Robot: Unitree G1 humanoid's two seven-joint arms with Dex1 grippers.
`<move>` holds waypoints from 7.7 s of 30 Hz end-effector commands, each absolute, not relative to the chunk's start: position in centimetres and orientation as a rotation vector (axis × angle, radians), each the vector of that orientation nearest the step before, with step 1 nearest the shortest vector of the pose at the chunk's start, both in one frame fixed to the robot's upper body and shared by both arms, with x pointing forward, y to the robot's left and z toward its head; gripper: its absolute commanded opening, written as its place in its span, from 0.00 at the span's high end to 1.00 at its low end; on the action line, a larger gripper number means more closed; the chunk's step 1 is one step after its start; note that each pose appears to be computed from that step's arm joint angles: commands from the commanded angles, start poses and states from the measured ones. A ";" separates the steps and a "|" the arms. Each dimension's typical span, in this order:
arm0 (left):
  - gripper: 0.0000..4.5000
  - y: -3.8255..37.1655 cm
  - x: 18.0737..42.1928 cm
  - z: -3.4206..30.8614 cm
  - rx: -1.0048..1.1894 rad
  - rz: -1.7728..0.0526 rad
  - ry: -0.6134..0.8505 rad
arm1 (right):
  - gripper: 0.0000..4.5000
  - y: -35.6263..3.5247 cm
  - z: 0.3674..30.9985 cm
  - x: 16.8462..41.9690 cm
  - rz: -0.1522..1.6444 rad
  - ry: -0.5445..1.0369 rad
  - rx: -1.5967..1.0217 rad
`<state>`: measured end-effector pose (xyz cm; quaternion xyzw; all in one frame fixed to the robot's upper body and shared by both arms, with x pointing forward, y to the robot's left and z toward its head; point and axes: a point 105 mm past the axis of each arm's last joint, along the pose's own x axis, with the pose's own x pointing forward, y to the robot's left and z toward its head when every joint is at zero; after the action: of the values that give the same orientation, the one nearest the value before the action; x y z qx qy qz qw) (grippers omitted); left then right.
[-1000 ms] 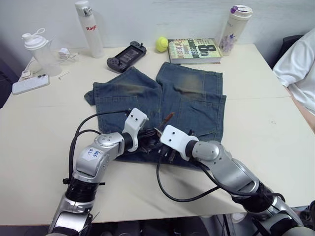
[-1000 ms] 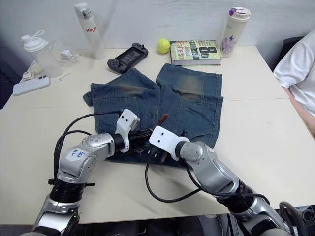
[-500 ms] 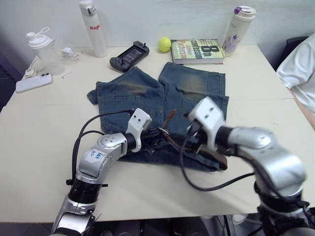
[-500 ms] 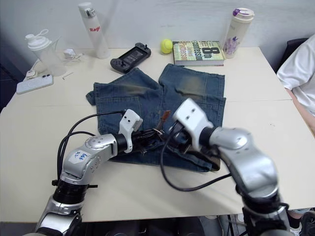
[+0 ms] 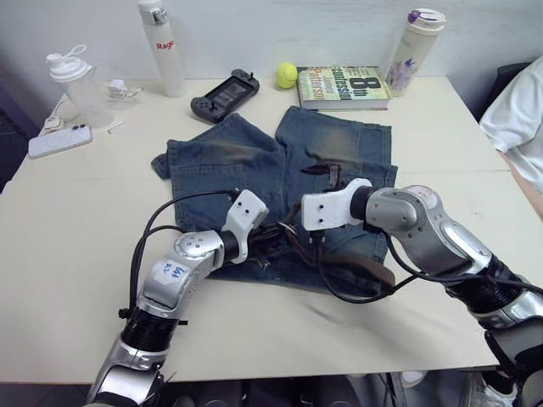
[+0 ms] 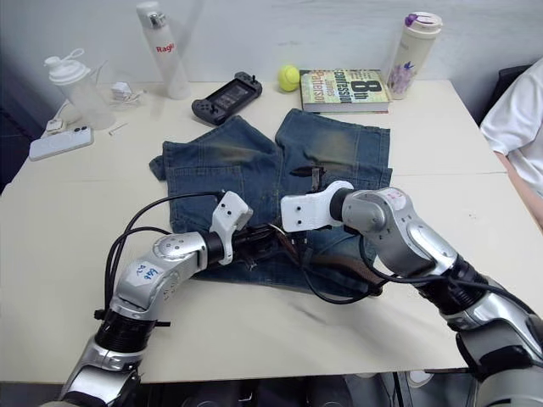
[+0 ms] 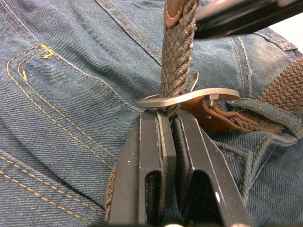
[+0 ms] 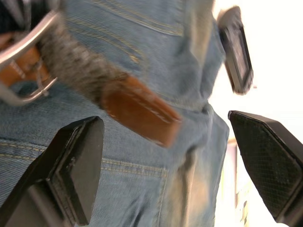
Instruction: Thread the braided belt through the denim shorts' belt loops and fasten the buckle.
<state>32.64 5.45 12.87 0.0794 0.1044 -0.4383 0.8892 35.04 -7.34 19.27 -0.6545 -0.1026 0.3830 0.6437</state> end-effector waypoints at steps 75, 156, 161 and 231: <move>1.00 17.3 36.7 9.3 0.530 -1.110 0.291 | 1.00 -11.1 28.4 30.3 0.502 -0.543 -1.141; 0.01 11.9 32.7 21.5 0.362 -1.018 -0.123 | 1.00 -2.8 24.7 31.2 0.792 -0.542 -1.252; 0.20 11.4 33.2 21.4 0.355 -1.011 -0.120 | 1.00 -2.8 24.7 31.1 0.787 -0.543 -1.248; 1.00 14.7 30.7 20.4 -0.161 -0.852 -0.063 | 0.99 -2.8 8.1 30.0 0.868 0.336 -0.444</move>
<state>31.36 15.22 19.56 -0.0996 -0.0089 -0.3978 0.9120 30.14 -1.74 11.03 -0.2357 0.0899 0.4276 0.8681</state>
